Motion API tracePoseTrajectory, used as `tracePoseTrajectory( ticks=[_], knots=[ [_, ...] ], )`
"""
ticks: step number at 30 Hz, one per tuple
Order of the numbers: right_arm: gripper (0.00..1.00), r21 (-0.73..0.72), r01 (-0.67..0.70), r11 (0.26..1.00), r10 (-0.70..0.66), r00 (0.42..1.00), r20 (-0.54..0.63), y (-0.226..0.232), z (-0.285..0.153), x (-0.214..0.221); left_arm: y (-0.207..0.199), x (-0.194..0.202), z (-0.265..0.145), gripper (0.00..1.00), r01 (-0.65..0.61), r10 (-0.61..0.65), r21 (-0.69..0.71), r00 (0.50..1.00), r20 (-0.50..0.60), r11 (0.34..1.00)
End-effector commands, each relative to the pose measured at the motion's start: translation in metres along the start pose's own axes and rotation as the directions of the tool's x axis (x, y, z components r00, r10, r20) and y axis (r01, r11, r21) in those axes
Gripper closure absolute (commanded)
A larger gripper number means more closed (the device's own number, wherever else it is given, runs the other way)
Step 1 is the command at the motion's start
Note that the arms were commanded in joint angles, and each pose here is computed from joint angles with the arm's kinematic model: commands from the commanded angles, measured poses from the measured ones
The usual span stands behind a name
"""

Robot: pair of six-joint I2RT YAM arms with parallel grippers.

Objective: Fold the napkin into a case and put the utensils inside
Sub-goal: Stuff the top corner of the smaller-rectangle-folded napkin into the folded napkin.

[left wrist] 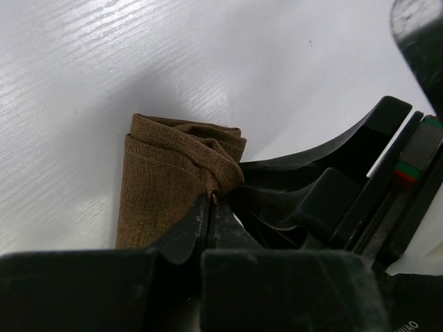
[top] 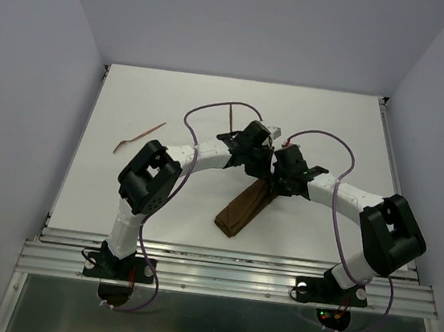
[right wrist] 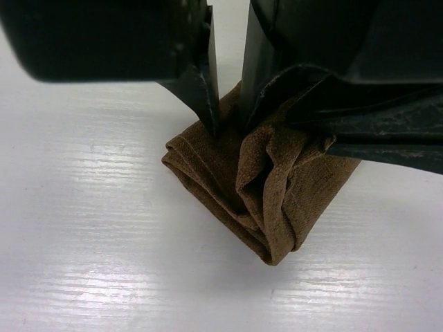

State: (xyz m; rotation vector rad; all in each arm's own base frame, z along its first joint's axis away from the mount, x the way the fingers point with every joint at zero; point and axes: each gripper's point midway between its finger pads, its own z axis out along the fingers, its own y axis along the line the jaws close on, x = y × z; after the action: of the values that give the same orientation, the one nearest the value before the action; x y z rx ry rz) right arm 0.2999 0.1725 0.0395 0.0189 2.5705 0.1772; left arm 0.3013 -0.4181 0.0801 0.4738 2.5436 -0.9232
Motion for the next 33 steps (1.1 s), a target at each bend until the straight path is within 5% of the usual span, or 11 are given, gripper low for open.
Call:
tracePoseTrajectory(
  ticks=[1, 8, 20, 33],
  knots=[
    [0.8, 0.015, -0.008, 1.0, 0.006, 0.997, 0.082, 0.005, -0.003, -0.024, -0.017, -0.014, -0.021, 1.0, -0.021, 0.018, 0.053, 0.999, 0.051, 0.998],
    [0.98, 0.016, -0.039, 0.999, 0.037, 0.993, 0.111, 0.006, -0.009, -0.031, -0.012, -0.002, -0.018, 1.0, -0.025, 0.024, 0.059, 1.0, 0.018, 0.998],
    [0.99, -0.029, -0.11, 0.994, 0.113, 0.982, 0.149, 0.009, -0.017, -0.034, -0.001, 0.024, -0.016, 1.0, -0.086, 0.09, 0.067, 0.993, -0.071, 0.994],
    [0.99, -0.107, -0.119, 0.987, 0.132, 0.982, 0.131, 0.021, -0.024, -0.03, 0.002, 0.03, 0.003, 1.0, -0.016, 0.02, 0.041, 0.996, -0.087, 0.999]
  ],
)
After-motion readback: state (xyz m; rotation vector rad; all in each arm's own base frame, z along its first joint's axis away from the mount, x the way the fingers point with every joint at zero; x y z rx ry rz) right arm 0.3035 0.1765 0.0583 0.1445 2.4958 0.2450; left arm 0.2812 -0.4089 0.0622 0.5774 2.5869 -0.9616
